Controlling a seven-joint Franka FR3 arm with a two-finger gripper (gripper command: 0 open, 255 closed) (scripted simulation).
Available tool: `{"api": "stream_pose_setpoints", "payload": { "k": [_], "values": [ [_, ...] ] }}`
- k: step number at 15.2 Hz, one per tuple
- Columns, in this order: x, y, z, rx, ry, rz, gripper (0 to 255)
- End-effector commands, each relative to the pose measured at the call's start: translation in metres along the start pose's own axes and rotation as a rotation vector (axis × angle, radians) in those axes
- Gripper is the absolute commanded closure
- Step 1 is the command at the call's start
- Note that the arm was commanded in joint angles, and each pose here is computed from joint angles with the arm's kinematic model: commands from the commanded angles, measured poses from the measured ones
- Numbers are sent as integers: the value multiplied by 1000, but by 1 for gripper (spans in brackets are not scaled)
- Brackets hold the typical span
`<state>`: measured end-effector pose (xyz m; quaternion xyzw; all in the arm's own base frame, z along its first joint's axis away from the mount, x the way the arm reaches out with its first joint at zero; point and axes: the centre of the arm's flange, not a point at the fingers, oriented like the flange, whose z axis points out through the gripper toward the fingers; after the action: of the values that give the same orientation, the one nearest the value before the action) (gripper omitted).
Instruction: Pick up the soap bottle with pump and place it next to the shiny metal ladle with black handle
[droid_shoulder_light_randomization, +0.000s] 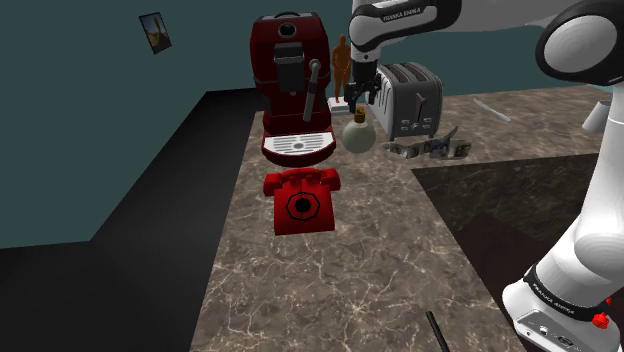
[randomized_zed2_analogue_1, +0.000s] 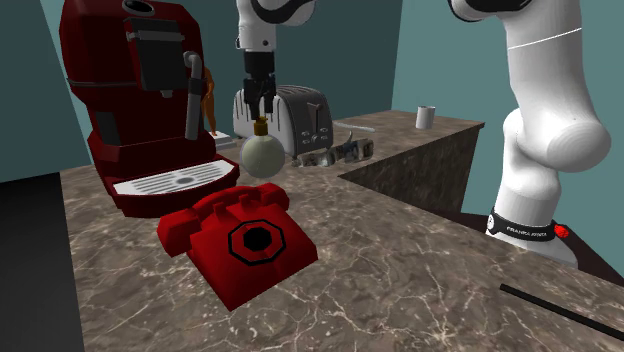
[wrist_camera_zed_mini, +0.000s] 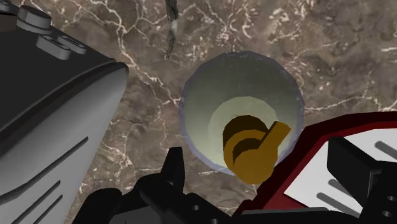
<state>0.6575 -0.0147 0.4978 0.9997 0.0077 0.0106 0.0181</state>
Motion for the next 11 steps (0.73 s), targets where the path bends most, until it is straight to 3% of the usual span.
{"api": "stream_pose_setpoints", "payload": {
  "k": [1, 6, 11],
  "values": [
    [3, -1, 9, 0, 2, 1, 0],
    [3, -1, 33, 0, 2, 1, 0],
    [3, -1, 33, 0, 2, 1, 0]
  ]
}}
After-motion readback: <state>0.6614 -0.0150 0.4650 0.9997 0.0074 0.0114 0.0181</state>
